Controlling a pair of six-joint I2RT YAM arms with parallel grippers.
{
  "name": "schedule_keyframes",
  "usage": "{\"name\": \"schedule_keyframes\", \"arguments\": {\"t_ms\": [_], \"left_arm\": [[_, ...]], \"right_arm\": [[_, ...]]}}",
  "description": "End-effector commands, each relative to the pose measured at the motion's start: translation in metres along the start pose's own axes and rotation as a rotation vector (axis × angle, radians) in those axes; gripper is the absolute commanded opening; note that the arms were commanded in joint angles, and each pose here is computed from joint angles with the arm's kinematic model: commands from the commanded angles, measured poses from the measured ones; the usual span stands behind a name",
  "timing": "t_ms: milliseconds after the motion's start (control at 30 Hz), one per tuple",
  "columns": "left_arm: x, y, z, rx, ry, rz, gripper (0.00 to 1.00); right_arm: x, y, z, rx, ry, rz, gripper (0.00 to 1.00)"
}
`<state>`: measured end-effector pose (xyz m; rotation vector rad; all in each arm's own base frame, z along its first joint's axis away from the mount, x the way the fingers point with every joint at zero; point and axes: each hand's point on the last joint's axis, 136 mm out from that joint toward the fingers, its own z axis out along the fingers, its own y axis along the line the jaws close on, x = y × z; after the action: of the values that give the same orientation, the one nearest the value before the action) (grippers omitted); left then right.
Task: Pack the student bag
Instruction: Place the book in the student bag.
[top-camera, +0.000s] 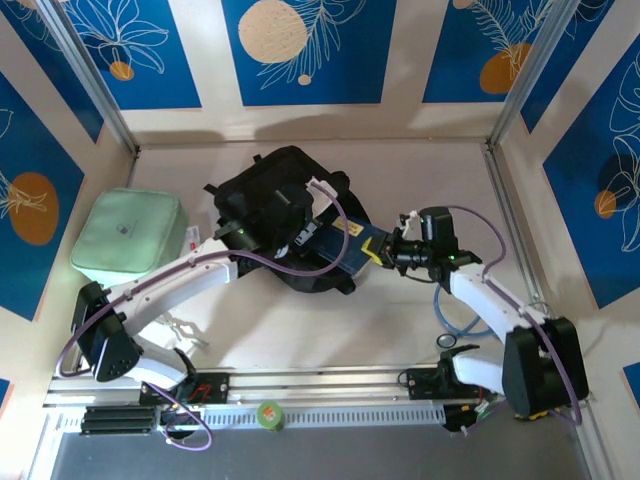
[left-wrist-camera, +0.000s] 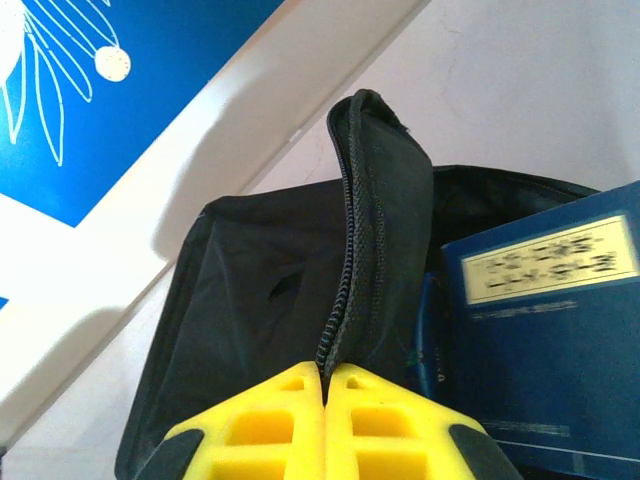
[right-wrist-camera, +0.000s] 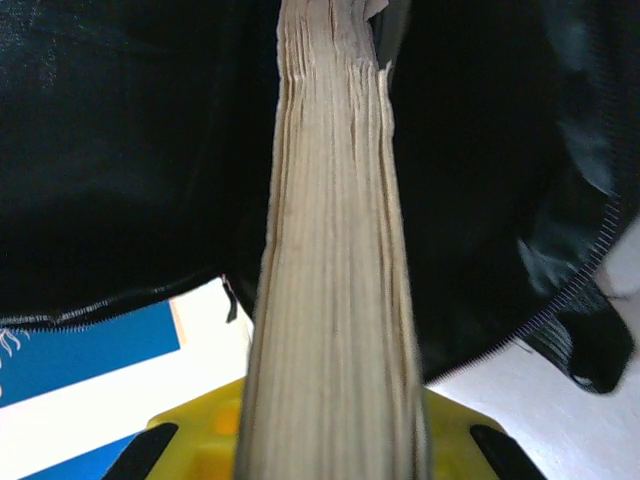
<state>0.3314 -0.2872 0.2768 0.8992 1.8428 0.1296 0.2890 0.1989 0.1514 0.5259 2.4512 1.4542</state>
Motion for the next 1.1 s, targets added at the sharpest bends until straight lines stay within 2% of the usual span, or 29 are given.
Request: {"name": "schedule_keyframes", "arguments": {"t_ms": [0,200,500,733,833,967,1067], "left_arm": [[-0.023,0.006,-0.013,0.021,-0.098,-0.077,0.00],[-0.023,0.003,-0.011,0.031,-0.100,-0.091,0.00],[-0.022,-0.001,-0.009,0.051,-0.095,-0.105,0.00],[-0.022,-0.002,-0.007,0.051,-0.090,-0.121,0.00],[-0.020,-0.004,-0.006,0.060,-0.082,-0.124,0.00],[-0.018,-0.009,-0.003,0.073,-0.076,-0.121,0.00],[-0.019,-0.011,-0.001,0.082,-0.074,-0.121,0.00]], "right_arm": [[-0.011,0.037,0.009,-0.071,-0.020,-0.077,0.05],[-0.020,0.023,0.047,-0.005,0.025,-0.026,0.04],[-0.050,-0.009,0.113,0.139,-0.018,0.045,0.03],[-0.046,-0.030,0.166,0.228,-0.023,0.095,0.05],[-0.048,-0.030,0.171,0.224,-0.025,0.098,0.11],[-0.043,-0.017,0.171,0.171,0.006,0.064,0.31],[-0.038,-0.009,0.156,0.154,-0.002,0.029,0.49]]}}
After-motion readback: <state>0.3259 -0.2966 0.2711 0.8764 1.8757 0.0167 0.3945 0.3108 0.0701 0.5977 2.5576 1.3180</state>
